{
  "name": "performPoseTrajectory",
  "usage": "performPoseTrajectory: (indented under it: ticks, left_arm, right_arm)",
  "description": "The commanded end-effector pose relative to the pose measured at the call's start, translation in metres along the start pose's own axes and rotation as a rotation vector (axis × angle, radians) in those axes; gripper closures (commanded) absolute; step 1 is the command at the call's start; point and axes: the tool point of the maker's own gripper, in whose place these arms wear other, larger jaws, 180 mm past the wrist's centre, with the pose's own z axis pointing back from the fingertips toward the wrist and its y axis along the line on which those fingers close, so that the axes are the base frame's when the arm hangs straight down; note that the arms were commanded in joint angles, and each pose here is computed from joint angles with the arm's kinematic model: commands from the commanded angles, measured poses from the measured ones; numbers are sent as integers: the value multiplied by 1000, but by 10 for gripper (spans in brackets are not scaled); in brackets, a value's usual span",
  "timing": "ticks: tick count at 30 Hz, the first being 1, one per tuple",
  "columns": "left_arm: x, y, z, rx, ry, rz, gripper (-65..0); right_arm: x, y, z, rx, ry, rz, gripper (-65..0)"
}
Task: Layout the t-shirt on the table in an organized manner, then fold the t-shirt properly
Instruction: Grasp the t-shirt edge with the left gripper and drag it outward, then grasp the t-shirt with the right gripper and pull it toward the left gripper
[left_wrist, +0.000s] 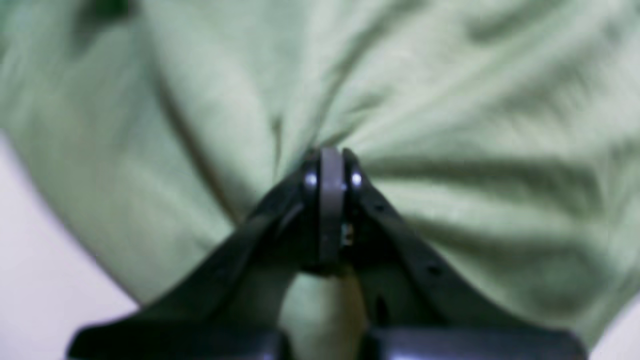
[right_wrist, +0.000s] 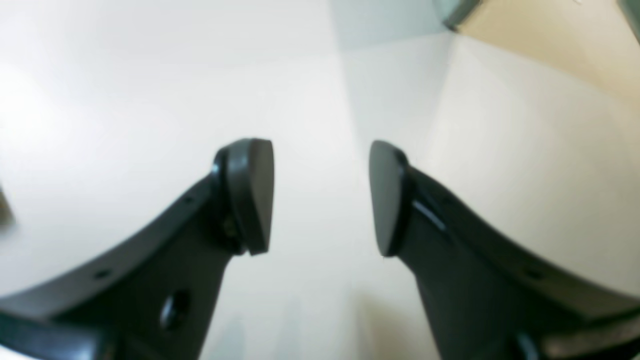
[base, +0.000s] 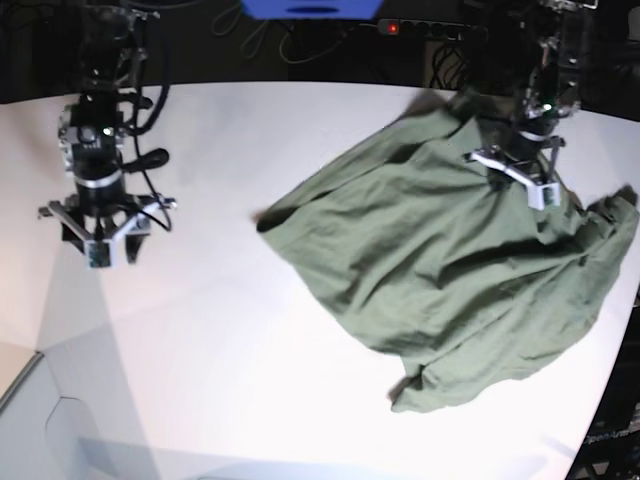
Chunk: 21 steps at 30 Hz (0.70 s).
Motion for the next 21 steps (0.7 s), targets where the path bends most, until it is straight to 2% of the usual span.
performPoseTrajectory:
  ticks: [1, 3, 8, 13, 15, 19, 20, 21]
  left_arm:
    - [21, 1, 4, -9, -58, 2, -1]
    - [31, 8, 10, 8, -87, 7, -1]
    - [43, 24, 19, 47, -127, 32, -1]
    - [35, 24, 20, 47, -109, 32, -1]
    - [31, 22, 21, 44, -103, 32, -1]
    - [28, 21, 22, 48, -101, 46, -1]
    - [22, 21, 23, 49, -91, 53, -1]
    - [17, 20, 24, 51, -83, 57, -1]
  right_arm:
    - [17, 9, 0, 21, -57, 6, -307]
    - [34, 41, -1, 102, -98, 27, -307]
    - [79, 147, 16, 415, -231, 163, -307]
    - [106, 221, 15, 579, -285, 236, -290]
    - [108, 243, 5, 618, -266, 245, -237]
    - [103, 291, -25, 688, -164, 248, -35]
    - [97, 300, -33, 703, -126, 254, 0]
    - [91, 306, -44, 710, -86, 271, 0]
